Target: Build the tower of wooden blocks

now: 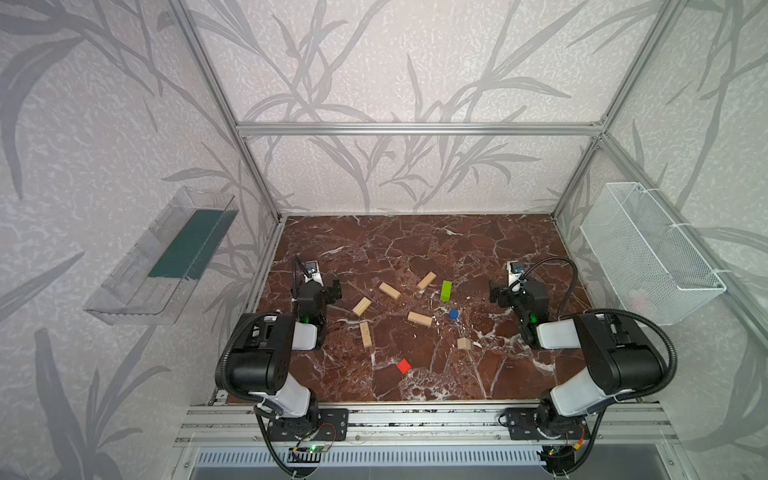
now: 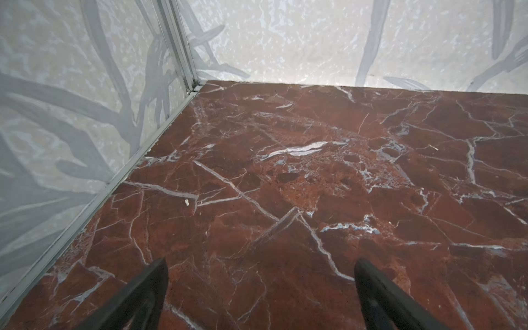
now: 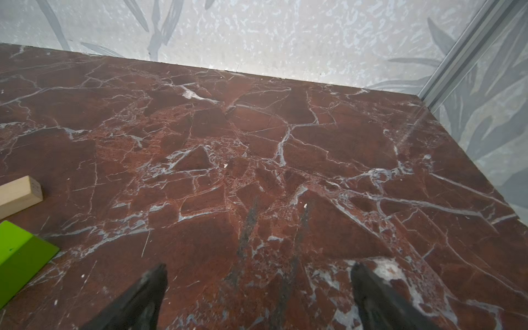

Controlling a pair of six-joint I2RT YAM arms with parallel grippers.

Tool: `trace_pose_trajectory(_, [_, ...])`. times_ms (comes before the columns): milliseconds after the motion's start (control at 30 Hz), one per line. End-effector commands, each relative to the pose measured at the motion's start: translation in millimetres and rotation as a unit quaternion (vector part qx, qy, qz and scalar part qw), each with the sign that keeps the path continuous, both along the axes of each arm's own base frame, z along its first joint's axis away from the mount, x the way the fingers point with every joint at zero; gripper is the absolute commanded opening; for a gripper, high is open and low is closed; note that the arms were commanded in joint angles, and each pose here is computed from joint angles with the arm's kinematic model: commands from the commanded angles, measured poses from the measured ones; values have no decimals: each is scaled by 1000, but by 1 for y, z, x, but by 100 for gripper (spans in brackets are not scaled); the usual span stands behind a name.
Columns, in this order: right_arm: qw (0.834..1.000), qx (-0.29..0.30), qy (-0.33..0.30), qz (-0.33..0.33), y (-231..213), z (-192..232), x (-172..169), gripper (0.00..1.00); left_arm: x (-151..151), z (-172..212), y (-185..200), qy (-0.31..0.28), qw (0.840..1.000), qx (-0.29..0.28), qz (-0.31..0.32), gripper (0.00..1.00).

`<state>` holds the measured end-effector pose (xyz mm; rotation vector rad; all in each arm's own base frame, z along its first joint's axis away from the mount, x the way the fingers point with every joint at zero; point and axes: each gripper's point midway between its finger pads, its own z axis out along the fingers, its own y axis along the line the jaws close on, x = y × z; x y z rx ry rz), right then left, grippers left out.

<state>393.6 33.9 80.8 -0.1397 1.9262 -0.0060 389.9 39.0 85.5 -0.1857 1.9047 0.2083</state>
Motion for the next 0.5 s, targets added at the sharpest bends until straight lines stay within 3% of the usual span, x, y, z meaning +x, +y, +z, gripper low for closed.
trace_pose_trajectory(0, [1000,-4,-23,-1,1,12,5,99,5,9,4,-11,1000,-4,1,99])
trace_pose_trajectory(467, [1000,-4,-23,-1,1,12,5,99,5,10,4,-11,1000,-4,0,99])
